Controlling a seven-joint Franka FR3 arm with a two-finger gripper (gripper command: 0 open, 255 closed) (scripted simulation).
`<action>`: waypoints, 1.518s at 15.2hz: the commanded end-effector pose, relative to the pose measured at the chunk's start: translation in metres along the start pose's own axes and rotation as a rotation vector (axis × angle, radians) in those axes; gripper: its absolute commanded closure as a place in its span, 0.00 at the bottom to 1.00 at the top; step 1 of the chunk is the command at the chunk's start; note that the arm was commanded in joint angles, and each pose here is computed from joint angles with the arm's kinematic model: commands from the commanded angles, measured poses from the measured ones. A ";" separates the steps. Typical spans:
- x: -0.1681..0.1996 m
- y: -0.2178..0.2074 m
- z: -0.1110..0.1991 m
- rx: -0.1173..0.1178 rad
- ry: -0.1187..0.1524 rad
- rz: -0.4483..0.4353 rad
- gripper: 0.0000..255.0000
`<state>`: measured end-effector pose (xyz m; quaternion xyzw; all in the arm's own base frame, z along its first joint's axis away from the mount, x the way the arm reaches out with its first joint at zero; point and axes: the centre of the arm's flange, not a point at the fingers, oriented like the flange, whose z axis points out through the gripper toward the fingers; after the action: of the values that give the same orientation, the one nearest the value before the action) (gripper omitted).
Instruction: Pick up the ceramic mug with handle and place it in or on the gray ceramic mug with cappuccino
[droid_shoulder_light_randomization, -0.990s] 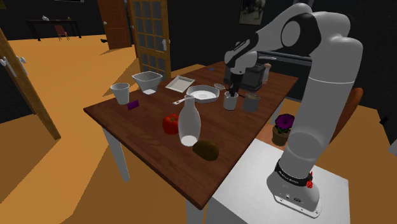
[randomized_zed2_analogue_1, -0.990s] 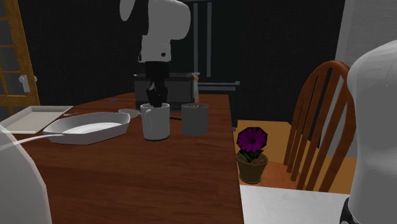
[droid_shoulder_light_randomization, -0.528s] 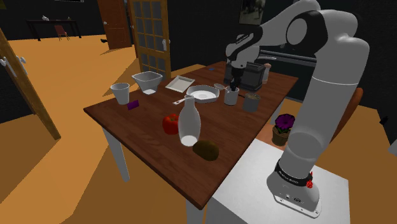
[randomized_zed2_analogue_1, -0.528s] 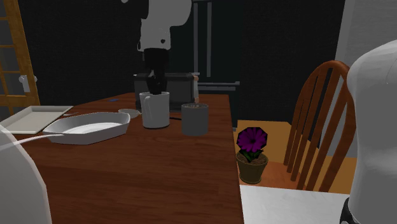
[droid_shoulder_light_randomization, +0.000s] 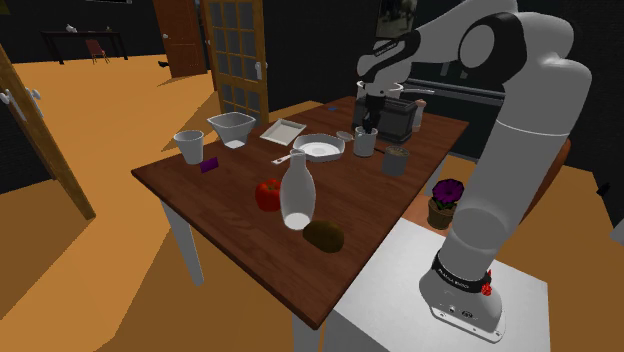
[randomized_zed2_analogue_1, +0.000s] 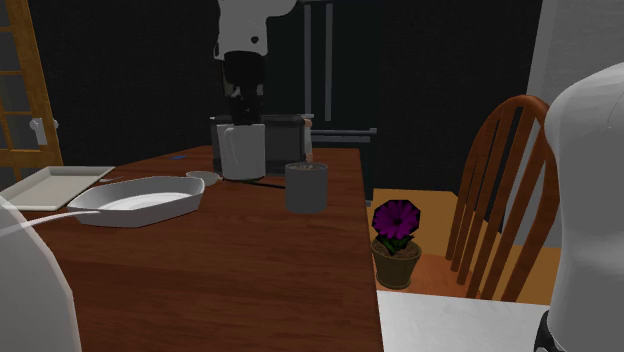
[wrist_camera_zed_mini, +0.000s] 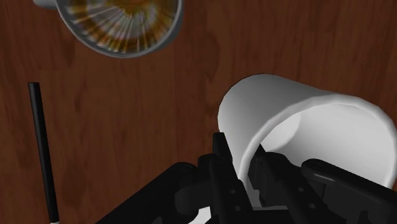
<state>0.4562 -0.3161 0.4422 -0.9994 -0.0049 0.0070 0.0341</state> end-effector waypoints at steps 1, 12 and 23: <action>0.000 0.001 -0.011 0.000 0.000 0.000 1.00; -0.001 -0.003 -0.069 0.000 0.000 0.000 1.00; -0.082 0.080 -0.098 0.000 0.000 0.000 1.00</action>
<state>0.3884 -0.3952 0.5338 -0.9994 -0.0041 0.0074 0.0340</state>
